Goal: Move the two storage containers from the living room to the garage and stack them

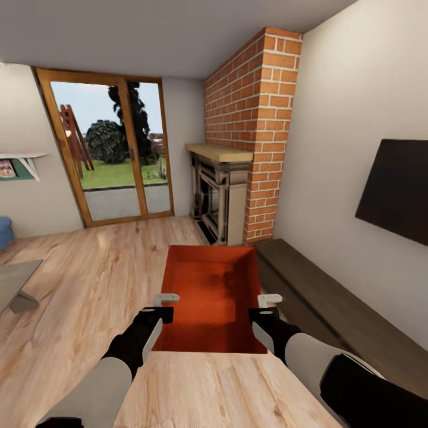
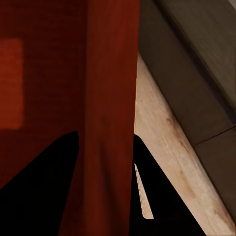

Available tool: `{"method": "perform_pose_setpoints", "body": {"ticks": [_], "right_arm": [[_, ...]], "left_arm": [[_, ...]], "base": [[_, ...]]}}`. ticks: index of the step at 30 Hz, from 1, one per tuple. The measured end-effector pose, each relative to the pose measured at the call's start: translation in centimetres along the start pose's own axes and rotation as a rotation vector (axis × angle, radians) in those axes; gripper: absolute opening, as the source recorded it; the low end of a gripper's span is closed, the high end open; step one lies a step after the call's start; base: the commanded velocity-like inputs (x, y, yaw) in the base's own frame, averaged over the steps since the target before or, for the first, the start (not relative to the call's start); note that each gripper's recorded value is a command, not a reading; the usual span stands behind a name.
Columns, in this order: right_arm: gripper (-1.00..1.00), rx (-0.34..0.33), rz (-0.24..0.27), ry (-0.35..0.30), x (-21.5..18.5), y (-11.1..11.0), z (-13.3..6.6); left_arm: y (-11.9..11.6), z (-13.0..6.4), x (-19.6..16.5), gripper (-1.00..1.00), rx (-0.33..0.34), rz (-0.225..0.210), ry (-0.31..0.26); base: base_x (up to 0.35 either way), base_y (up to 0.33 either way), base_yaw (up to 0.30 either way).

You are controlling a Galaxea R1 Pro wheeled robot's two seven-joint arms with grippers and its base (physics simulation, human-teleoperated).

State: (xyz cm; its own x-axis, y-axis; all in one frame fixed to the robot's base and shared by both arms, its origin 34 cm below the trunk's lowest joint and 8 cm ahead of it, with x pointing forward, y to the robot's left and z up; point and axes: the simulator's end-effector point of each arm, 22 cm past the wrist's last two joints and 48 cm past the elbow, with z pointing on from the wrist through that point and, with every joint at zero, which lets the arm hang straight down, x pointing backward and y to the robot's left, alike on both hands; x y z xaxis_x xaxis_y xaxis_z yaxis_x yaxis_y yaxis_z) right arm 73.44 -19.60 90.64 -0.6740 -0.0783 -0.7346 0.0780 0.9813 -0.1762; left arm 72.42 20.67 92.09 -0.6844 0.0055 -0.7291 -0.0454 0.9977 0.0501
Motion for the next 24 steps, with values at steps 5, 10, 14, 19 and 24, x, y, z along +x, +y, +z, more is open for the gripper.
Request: {"method": "perform_pose_setpoints", "body": {"ticks": [5, 10, 14, 19, 24], "right_arm": [[-1.0, 0.0, -0.001, 0.005, 0.3, 0.1, 0.2], [-1.0, -0.001, -0.002, 0.01, 0.5, 0.1, 0.3], [-1.0, -0.001, -0.003, 0.014, 0.8, 0.1, 0.5], [-1.0, -0.002, -0.003, 0.019, 1.0, 0.2, 0.7], [-1.0, -0.002, -0.005, 0.024, 1.3, 0.3, 0.8]], "left_arm": [[0.0, 0.2, 0.3, -1.0, 0.0, 0.0, 0.005], [0.0, 0.4, 0.5, -1.0, 0.0, 0.001, 0.01], [0.0, 0.5, 0.7, -1.0, 0.0, 0.001, 0.014], [-0.1, 0.7, 1.0, -1.0, 0.0, 0.001, 0.019], [-0.1, 0.9, 1.3, -1.0, 0.0, 0.001, 0.025]], "base": [[0.0, 0.0, 0.254], [0.0, 0.0, 0.251], [0.0, 0.0, 0.251], [0.0, 0.0, 0.251], [0.0, 0.0, 0.251]]}}
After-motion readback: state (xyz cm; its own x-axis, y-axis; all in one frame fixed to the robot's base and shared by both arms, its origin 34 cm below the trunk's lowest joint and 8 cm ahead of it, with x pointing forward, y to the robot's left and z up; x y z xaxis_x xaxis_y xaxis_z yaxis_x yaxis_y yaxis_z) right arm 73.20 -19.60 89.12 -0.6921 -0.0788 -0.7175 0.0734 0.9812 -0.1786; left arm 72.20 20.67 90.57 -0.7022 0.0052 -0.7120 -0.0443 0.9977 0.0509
